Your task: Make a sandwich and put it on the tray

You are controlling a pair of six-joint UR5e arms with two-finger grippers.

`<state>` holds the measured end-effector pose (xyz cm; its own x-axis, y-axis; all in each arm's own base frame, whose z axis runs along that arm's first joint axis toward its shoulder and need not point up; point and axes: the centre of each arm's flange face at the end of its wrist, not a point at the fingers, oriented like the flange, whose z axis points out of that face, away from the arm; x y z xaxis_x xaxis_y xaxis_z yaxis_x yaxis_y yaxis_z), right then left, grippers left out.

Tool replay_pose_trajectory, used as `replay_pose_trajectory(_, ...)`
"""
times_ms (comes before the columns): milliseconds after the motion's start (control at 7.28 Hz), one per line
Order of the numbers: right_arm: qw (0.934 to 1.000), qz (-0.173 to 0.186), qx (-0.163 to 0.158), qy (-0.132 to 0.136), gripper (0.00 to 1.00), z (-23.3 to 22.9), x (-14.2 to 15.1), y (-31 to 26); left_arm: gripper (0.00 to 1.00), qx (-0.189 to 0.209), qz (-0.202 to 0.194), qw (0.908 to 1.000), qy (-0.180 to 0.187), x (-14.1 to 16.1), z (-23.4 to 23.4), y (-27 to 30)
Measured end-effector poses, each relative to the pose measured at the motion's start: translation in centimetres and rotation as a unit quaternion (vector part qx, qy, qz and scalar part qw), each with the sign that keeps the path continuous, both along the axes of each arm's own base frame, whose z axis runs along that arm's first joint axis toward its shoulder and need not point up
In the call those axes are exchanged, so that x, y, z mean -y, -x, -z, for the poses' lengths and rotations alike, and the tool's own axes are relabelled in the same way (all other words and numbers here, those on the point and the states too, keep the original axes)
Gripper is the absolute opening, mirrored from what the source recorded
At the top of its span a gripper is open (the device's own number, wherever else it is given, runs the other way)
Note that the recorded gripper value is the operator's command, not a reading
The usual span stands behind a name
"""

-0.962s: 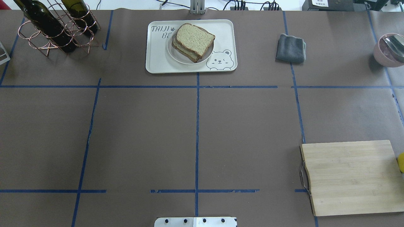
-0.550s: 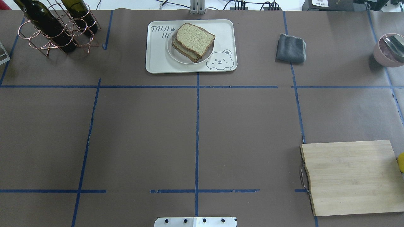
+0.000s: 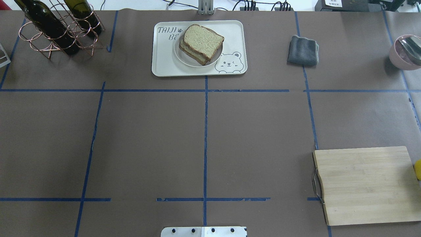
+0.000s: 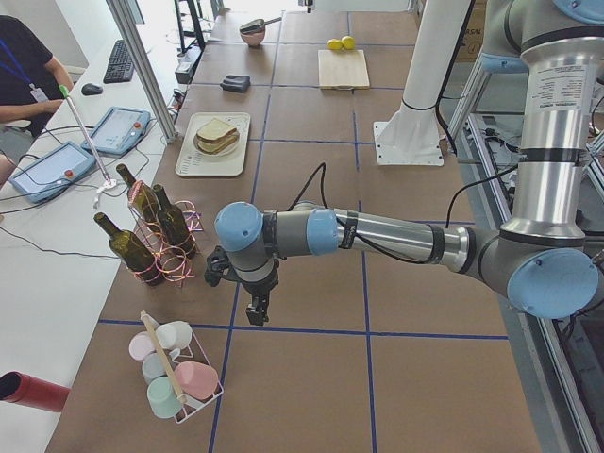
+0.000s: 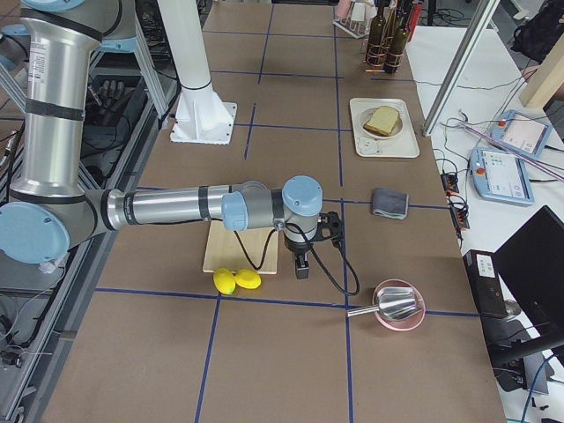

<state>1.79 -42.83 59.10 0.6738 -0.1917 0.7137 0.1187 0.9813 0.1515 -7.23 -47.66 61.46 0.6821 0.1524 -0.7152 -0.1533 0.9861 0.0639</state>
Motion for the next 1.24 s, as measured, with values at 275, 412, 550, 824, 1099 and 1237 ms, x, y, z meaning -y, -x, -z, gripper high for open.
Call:
replay_pose_trajectory(275,1.0000,0.000,0.003,0.002,1.00,-0.1,-0.4,0.0,1.00,-0.001,0.003,0.9999,-0.010,-2.2,-1.4,0.0)
replay_pose_trajectory(412,1.0000,0.000,0.004,0.004,1.00,-0.3,-0.7,0.0,1.00,-0.001,0.016,0.9998,-0.012,-2.9,-1.7,0.0)
replay_pose_trajectory(550,1.0000,0.000,0.005,0.005,1.00,-0.4,-0.8,0.0,1.00,0.002,0.041,0.9992,-0.002,-3.2,-1.2,-0.1)
replay_pose_trajectory(824,1.0000,-0.001,0.005,0.006,1.00,-0.5,-0.8,0.0,1.00,0.005,0.063,0.9980,-0.001,-3.4,-0.2,-0.1)
replay_pose_trajectory(1099,1.0000,-0.001,0.008,0.003,1.00,0.0,-0.5,0.0,1.00,0.005,0.064,0.9980,-0.002,-3.3,-0.2,-0.2)
replay_pose_trajectory(1237,1.0000,-0.002,0.009,0.003,1.00,0.3,-0.4,-0.1,1.00,0.004,0.064,0.9980,-0.002,-3.1,-0.2,-0.3)
